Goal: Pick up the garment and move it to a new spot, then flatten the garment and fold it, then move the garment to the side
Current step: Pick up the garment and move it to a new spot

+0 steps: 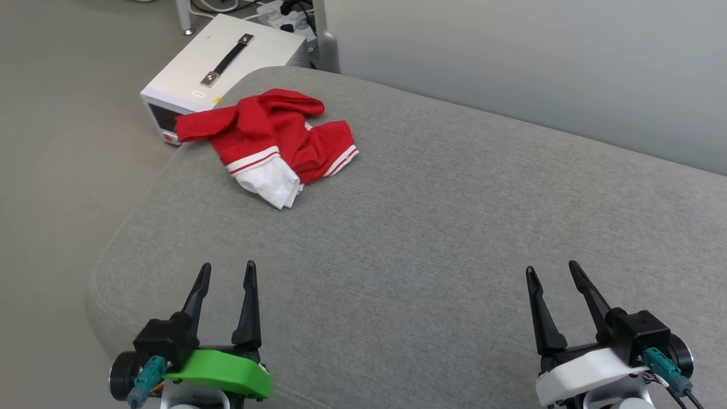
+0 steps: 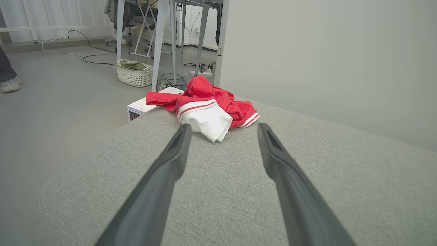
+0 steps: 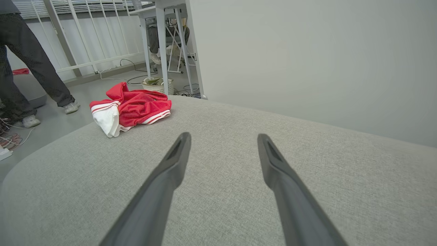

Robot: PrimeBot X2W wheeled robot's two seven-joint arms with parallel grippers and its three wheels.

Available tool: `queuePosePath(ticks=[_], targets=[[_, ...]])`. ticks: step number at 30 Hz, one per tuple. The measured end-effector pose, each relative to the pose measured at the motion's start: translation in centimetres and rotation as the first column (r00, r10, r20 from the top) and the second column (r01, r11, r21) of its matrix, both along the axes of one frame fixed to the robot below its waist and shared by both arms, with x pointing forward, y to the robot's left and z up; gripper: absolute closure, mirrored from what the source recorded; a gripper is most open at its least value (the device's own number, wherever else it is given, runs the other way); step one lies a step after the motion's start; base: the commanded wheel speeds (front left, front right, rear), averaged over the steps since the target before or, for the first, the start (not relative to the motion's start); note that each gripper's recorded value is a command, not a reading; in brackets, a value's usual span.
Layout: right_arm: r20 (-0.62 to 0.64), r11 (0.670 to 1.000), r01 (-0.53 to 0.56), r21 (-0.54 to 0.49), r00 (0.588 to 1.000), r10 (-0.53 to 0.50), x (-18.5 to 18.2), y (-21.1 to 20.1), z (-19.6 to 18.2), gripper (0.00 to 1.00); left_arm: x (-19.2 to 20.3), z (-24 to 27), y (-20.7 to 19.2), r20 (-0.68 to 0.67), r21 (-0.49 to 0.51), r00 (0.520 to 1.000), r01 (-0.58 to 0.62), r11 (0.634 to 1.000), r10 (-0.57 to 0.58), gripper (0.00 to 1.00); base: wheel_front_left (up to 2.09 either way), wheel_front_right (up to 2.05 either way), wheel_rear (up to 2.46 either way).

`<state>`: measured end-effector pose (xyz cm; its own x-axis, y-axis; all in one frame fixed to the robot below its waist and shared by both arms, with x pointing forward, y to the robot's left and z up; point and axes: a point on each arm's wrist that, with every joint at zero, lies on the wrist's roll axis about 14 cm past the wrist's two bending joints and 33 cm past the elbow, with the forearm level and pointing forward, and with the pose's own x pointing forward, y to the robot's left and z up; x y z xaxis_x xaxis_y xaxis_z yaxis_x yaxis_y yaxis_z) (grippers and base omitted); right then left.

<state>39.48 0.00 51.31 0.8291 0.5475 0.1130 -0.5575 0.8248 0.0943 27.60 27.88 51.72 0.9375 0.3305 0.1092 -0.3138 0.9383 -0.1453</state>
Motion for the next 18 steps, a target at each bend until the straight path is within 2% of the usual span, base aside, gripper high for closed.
queuePosePath(ticks=[9,18], targets=[[-0.012,0.999,-0.048,0.003,0.999,0.048,0.1,1.7,-0.4,0.00,-1.1,0.0,1.0,0.001,-0.008,0.999,-0.046,0.999,0.046,0.00,0.00,0.00,0.00],[-0.026,0.999,-0.034,-0.001,0.999,0.034,0.7,1.3,-1.1,0.00,-0.7,-0.5,1.4,-0.020,-0.018,0.998,-0.056,0.998,0.056,0.00,0.00,0.00,0.00]])
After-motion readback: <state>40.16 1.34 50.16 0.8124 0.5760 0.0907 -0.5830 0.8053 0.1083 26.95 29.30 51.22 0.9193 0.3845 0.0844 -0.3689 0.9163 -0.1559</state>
